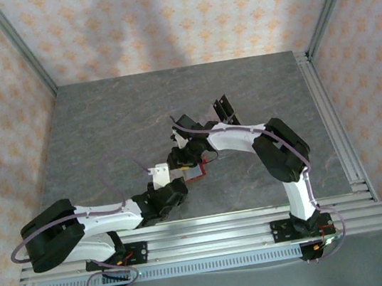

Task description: Put the credit cards into the card holder

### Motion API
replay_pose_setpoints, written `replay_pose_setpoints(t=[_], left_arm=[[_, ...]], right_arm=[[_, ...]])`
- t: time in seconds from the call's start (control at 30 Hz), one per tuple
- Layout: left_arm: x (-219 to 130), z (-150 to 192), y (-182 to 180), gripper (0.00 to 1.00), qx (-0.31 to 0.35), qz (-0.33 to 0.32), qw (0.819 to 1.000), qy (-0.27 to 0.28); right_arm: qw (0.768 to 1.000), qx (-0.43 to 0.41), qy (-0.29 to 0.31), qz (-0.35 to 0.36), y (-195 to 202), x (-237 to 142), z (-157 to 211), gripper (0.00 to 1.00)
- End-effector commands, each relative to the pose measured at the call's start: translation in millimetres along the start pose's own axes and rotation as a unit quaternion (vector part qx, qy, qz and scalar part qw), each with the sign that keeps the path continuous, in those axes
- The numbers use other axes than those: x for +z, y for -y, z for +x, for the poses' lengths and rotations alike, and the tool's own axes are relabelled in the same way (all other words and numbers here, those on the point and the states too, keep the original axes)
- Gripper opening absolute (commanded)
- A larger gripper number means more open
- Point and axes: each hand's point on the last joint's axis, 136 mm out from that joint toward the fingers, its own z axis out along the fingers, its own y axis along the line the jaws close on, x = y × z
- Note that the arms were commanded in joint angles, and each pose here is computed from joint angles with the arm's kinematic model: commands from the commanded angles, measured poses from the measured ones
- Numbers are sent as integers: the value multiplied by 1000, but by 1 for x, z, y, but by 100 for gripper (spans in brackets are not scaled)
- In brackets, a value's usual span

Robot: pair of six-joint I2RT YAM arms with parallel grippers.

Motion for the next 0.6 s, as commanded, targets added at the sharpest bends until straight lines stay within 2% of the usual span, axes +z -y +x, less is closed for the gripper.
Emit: replay_pose_setpoints(t=[0.0,0.27,0.57], left_arm=[[-1,-2,0,71,-1,0,1000,14],[1,0,0,71,4,1,1000,11],[-1,2,10,70,1,38,999,19]], right_arm=[[1000,-3,-3,-10,-10,2,-3,41],[1000,-3,-6,-11,-10,4,-4,41],[1000,-1,-8,-11,-10,7,-3,41]])
